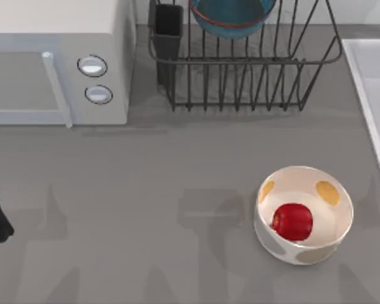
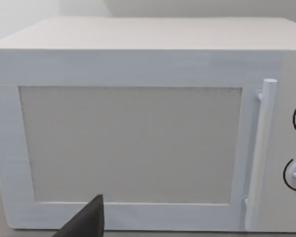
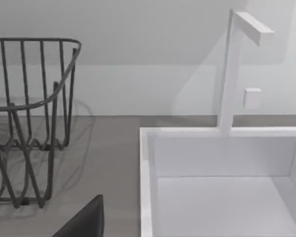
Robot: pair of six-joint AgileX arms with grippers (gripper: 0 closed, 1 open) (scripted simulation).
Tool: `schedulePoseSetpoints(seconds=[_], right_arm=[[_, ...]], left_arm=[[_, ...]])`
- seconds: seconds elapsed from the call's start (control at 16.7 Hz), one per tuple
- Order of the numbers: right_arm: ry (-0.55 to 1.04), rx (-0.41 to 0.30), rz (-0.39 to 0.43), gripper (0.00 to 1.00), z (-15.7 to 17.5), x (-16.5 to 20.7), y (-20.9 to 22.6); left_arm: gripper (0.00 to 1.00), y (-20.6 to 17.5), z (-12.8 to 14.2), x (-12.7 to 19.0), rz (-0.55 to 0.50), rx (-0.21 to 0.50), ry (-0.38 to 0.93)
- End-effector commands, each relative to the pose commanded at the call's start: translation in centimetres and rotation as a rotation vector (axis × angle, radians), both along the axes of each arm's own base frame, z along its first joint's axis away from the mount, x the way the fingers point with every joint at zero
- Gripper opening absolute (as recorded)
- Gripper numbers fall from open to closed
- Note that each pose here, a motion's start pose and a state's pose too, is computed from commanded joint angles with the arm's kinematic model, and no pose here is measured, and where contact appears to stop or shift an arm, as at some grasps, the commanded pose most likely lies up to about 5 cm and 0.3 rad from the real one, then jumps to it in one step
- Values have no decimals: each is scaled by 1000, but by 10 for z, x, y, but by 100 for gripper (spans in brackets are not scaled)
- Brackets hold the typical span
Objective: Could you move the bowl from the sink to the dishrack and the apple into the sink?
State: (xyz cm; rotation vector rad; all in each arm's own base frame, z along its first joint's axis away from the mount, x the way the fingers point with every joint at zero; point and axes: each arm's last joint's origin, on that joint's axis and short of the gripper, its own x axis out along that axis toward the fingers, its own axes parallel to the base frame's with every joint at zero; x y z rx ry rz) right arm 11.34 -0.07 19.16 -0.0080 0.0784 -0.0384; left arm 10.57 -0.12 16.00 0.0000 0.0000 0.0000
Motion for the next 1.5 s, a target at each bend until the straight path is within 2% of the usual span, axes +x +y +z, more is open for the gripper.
schedulePoseSetpoints(seconds=[0.36,1.5], right_arm=[[-78,8,38,100,-32,-8,0],[-78,8,38,100,-32,-8,0]], left_arm=[[100,0,0,0,0,0,0],[100,0,0,0,0,0,0]])
